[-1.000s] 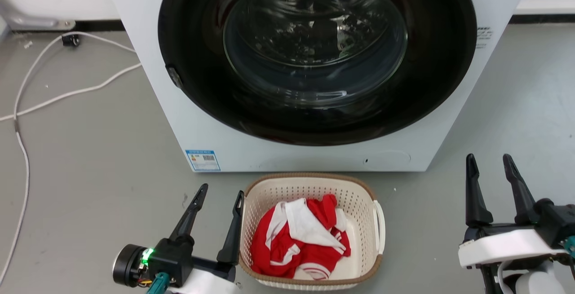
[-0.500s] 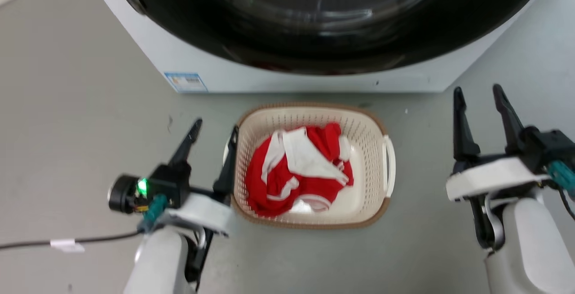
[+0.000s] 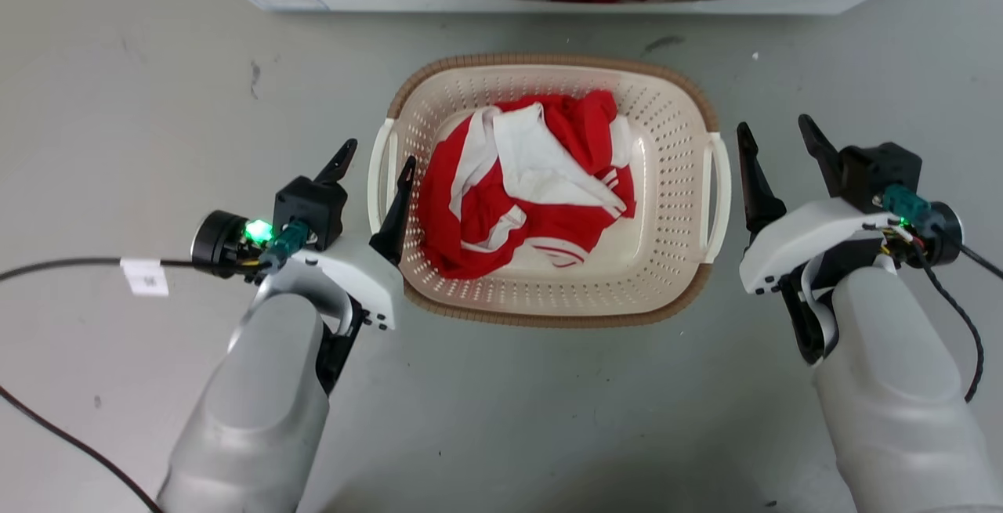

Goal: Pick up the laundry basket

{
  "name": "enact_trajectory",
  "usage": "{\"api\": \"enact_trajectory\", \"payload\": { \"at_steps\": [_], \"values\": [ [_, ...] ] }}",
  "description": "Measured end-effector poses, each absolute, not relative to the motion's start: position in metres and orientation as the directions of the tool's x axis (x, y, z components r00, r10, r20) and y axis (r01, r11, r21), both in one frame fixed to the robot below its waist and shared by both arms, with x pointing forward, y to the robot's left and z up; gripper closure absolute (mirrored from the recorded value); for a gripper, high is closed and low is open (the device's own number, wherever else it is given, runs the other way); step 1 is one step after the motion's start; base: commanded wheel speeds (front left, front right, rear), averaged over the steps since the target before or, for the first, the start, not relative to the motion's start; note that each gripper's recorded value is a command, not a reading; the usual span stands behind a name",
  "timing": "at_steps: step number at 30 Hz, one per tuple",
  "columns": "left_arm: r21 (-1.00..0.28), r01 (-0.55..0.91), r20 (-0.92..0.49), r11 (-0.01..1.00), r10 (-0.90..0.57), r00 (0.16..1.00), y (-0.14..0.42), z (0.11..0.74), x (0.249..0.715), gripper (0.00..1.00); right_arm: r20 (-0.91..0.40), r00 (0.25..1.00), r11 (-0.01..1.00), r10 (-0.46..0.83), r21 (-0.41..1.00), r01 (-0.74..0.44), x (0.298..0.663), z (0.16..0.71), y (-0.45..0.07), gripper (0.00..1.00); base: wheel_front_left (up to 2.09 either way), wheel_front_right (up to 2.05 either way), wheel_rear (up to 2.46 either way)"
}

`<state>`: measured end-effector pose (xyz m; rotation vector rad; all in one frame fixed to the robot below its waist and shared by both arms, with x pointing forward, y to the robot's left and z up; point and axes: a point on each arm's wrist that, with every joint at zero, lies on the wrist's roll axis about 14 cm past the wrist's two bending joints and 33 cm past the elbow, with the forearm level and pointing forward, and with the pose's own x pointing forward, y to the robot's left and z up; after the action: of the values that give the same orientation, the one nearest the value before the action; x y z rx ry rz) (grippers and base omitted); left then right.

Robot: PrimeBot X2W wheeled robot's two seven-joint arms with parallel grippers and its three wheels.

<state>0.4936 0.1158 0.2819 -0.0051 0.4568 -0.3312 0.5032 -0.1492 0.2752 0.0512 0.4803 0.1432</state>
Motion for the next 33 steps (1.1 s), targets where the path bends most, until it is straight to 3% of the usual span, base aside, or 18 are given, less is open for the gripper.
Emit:
{"api": "enact_trajectory", "payload": {
  "at_steps": [7,23,33],
  "values": [
    [-0.055,0.315,-0.596,0.947,-0.285,0.751,0.136,0.224,0.484,0.0,-0.597,0.788,0.989,0.147,0.107,-0.103,0.498,0.222,-0.147,0.0,0.0,0.0,0.0],
    [-0.075,0.389,-0.733,0.918,-0.315,0.603,0.126,0.172,0.477,0.0,-0.843,0.507,0.981,0.179,0.116,-0.154,0.464,0.154,-0.136,0.0,0.0,0.0,0.0],
    [-0.076,0.435,-0.793,0.897,-0.319,0.52,0.126,0.156,0.476,0.0,-0.87,0.458,0.98,0.184,0.127,-0.153,0.471,0.143,-0.131,0.0,0.0,0.0,0.0]
  ]
}}
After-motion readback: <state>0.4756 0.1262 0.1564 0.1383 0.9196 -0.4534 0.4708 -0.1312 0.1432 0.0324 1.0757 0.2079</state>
